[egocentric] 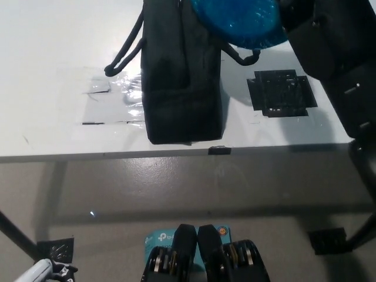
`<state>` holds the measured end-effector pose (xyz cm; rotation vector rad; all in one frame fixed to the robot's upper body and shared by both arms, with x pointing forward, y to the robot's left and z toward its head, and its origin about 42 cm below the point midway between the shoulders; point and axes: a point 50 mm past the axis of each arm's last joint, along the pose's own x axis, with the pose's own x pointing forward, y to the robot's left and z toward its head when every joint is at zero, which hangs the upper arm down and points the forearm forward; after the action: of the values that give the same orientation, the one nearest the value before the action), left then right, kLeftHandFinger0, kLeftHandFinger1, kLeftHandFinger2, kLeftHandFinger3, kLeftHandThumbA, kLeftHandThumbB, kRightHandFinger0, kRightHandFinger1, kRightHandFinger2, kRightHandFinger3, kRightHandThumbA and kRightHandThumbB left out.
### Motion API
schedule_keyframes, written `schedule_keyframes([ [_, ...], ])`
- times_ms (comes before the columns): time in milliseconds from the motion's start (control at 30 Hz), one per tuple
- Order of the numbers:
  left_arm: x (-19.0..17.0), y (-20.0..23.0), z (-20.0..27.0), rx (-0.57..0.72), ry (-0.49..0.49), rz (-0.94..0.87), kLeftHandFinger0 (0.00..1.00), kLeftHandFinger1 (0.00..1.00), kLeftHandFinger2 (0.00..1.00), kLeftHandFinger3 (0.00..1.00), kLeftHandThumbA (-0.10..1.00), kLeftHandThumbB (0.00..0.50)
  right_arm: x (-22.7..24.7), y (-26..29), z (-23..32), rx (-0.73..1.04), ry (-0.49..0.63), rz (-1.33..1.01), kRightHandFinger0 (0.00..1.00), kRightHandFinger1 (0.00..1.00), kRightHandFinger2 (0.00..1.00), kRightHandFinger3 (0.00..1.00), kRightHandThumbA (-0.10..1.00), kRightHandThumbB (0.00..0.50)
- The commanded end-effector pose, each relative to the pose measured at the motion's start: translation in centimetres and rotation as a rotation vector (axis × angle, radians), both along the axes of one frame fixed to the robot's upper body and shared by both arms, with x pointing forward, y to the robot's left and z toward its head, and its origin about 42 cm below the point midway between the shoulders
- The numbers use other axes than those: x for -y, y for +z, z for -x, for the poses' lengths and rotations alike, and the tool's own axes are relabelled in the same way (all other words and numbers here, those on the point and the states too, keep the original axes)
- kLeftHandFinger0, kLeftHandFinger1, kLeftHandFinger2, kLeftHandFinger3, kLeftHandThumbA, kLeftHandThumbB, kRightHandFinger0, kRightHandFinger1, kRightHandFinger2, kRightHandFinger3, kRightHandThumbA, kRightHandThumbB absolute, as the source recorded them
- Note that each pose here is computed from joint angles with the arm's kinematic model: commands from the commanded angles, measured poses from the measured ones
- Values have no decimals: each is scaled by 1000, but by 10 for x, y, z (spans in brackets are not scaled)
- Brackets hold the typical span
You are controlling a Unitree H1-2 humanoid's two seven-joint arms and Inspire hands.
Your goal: The robot uses its right hand to pick up a stack of plates kept in the middle of the desk and put it inside a bag kept next to it
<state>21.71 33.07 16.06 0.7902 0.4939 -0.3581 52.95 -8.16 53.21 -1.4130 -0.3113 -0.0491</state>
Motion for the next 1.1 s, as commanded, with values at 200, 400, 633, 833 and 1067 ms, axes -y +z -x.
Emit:
schedule_keyframes([
  [200, -2, 3, 0, 6, 4, -27, 762, 776, 839, 963, -100, 0, -37, 105, 9, 110, -86, 106, 0, 0, 39, 417, 33, 13],
  [400, 1, 6, 2, 4, -18, -46, 750, 773, 836, 958, -100, 0, -53, 101, 7, 24, -91, 170, 0, 0, 75, 595, 145, 25],
  [633, 3, 5, 3, 4, -15, -34, 740, 764, 823, 944, -100, 1, -62, 88, -2, -27, -110, 182, 0, 46, 245, 543, 108, 90],
  [833, 5, 3, 1, -3, -14, -24, 742, 773, 830, 948, -100, 0, -70, 72, -8, -83, -101, 141, 0, 26, 429, 567, -4, 27],
  [1067, 6, 3, 0, -10, -25, -37, 745, 763, 824, 935, -100, 3, -69, 53, -18, -162, -136, 137, 57, 242, 525, 1000, 182, 0],
])
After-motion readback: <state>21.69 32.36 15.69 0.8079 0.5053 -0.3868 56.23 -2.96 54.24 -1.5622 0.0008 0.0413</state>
